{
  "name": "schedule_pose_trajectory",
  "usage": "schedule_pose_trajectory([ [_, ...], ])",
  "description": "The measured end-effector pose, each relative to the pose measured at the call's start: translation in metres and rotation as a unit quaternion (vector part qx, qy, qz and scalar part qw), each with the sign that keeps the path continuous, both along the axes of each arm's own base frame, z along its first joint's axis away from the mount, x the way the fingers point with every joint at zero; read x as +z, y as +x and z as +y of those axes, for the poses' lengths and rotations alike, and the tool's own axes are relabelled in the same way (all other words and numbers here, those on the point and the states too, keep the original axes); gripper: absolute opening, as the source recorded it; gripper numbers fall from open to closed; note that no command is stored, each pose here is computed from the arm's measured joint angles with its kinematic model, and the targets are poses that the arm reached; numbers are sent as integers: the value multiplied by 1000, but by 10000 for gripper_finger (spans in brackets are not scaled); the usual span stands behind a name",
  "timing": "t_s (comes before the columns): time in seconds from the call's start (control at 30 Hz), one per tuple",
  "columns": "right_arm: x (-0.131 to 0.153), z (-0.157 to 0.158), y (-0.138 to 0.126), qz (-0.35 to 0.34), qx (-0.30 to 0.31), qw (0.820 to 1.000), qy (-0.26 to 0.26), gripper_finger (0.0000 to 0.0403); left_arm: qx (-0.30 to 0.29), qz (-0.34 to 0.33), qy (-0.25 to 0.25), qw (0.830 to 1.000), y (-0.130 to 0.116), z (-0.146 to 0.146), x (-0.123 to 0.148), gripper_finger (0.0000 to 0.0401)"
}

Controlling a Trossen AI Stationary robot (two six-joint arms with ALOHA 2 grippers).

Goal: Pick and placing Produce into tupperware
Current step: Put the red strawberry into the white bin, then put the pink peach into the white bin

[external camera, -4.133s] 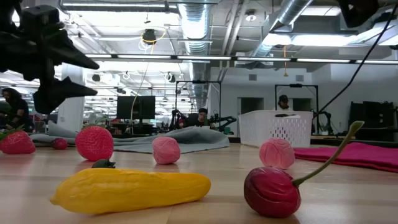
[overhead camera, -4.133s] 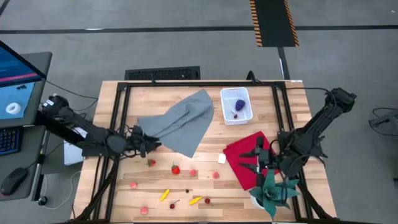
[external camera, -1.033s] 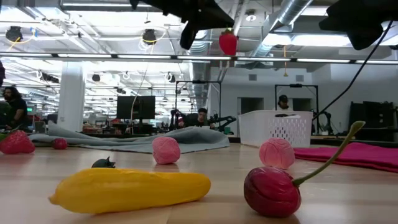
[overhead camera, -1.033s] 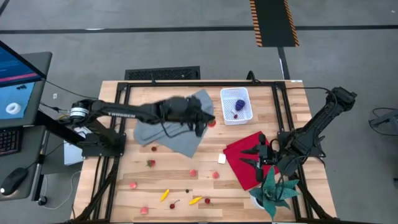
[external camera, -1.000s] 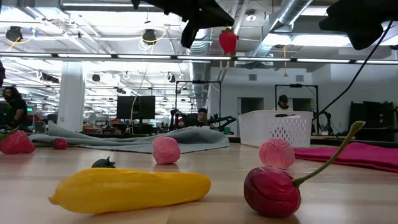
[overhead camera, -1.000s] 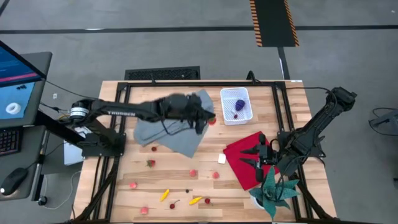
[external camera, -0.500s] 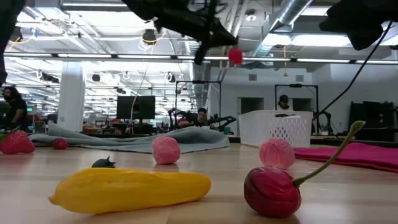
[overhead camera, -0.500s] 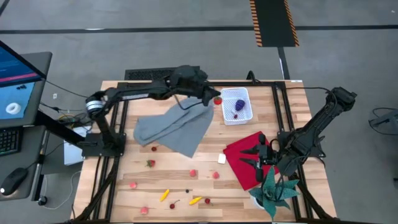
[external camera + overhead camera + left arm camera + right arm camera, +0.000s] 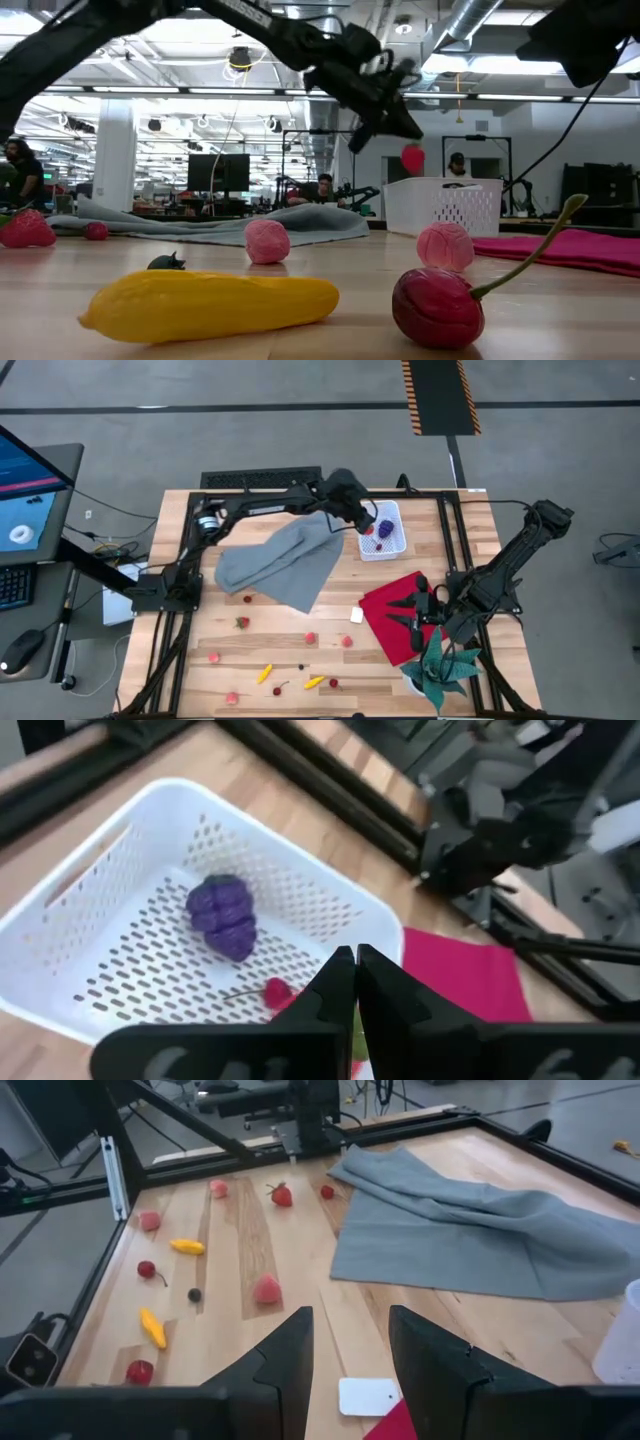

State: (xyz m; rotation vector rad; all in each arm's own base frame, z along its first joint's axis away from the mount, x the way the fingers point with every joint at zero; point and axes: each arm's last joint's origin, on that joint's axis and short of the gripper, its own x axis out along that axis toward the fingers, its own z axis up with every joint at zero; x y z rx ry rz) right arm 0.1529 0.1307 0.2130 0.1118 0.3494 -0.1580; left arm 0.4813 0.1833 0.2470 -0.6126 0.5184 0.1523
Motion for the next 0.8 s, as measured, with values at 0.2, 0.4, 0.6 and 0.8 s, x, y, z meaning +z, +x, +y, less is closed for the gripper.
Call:
schedule_pose_trajectory([
  [0.2,0,0,0,3,6,1000,2,155,-6,4,0,1000,9,7,-12,0],
  [0.4,0,0,0,3,8,1000,-4,155,16,44,1,999,2,14,-19,27],
  [0.6,0,0,0,4,9,1000,-9,155,22,45,24,998,5,9,-18,122],
  [0.8,0,0,0,4,11,1000,-14,155,7,2,24,1000,6,11,-2,200],
])
